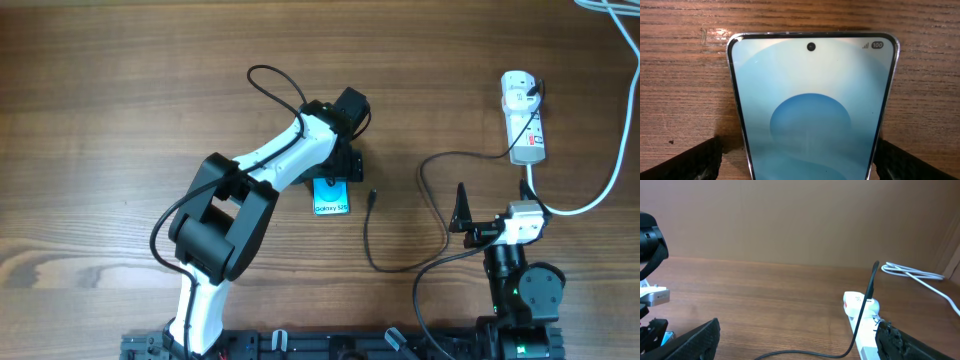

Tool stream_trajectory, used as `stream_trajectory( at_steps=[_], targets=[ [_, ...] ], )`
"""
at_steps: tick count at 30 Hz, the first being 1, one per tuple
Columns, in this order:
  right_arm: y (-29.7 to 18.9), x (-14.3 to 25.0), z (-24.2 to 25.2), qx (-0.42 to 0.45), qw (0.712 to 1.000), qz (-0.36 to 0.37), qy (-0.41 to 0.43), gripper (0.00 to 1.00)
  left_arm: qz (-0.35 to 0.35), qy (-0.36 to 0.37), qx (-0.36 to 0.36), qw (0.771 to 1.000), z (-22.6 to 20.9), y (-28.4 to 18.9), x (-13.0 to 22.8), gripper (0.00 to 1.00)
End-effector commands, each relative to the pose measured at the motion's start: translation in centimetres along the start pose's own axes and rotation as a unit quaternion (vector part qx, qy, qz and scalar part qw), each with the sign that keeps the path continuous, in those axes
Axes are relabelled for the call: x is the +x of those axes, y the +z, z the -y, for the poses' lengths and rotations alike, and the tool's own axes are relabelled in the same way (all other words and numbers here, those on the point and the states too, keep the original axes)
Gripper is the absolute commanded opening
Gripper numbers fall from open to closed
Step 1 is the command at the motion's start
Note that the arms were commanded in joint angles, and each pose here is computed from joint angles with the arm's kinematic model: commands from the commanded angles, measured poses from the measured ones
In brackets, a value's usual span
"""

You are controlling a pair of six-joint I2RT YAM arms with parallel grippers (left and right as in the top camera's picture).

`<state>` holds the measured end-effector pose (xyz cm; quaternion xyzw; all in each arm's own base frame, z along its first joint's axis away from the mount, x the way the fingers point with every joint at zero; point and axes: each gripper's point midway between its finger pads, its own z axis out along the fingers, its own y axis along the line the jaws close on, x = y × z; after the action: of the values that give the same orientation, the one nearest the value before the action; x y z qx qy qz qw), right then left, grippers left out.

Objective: Plug charger to phone and switch on socket
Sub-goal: 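Lower the left gripper onto the phone's top edge and align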

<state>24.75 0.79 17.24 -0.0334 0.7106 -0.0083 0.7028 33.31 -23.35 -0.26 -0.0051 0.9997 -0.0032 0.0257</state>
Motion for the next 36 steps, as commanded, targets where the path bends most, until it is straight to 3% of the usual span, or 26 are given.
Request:
stream_trajectory(
  at_steps=[1, 36],
  targets=[
    [-0.02, -0.12, -0.09, -0.004, 1.000, 0.003, -0.009, 1.00, -0.019, -0.006, -0.020, 1.000, -0.55, 1.92, 0.85, 1.00],
    [-0.02, -0.12, -0.09, -0.004, 1.000, 0.003, -0.009, 1.00, -0.040, -0.038, -0.007, 0.998, -0.03, 2.33, 1.59, 0.97]
  ],
)
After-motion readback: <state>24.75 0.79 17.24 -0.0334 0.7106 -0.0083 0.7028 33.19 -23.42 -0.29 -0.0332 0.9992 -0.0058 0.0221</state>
